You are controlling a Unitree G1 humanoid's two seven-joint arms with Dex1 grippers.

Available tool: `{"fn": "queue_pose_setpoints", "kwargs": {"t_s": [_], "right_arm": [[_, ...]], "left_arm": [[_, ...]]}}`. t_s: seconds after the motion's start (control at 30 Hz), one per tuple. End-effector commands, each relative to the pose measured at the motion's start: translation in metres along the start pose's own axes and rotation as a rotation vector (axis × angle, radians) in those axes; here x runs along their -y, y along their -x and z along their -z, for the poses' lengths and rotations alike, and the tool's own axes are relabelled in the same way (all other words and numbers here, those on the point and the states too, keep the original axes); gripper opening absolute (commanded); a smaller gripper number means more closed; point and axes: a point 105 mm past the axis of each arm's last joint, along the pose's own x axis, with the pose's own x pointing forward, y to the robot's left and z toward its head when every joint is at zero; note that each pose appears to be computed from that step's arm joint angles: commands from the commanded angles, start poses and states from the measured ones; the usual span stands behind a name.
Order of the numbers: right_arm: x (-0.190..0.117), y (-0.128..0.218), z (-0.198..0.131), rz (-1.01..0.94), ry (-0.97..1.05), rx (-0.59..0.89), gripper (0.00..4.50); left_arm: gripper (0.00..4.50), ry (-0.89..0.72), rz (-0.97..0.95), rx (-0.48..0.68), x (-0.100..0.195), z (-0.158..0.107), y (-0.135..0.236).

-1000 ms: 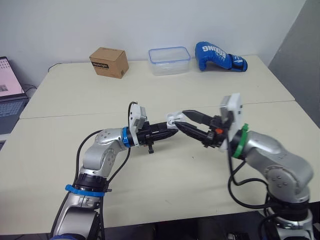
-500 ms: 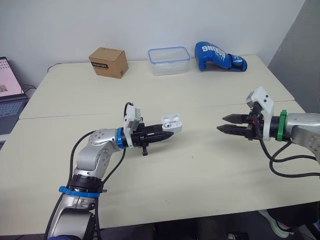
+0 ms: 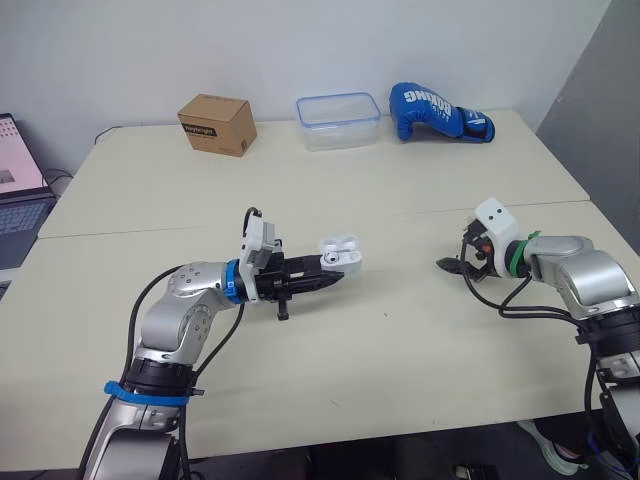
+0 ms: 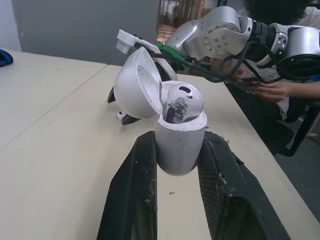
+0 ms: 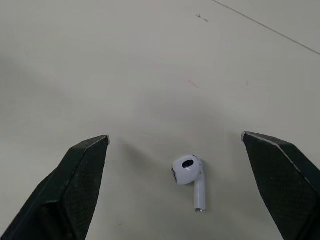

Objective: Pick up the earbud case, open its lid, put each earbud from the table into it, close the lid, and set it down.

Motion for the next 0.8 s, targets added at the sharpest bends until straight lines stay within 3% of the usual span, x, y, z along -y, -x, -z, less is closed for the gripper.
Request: {"fn": "queue_pose_setpoints", "kwargs": {"t_s": [0.03, 0.23, 0.33, 0.4, 0.8], "right_arm": [[0.008, 0.003, -0.007, 0.023, 0.023, 0.013, 4.46], [0.008, 0.002, 0.004, 0.01, -0.01, -0.018, 4.46], [0.006, 0.002, 0.007, 0.003, -0.018, -0.025, 3.94], [0.006, 0.002, 0.008, -0.001, -0.018, -0.03, 3.27], [0.014, 0.007, 0.018, 0.018, -0.032, -0.06, 3.27]], "left_arm": [[0.74, -0.055, 0.001, 0.032, 0.003, -0.015, 0.002], [0.74, -0.051, -0.006, 0.032, 0.005, -0.014, 0.001], [0.74, -0.049, -0.004, 0.034, 0.006, -0.014, 0.0], [0.74, -0.047, -0.004, 0.034, 0.006, -0.014, 0.0], [0.74, -0.045, 0.0, 0.034, 0.005, -0.014, -0.002]]}}
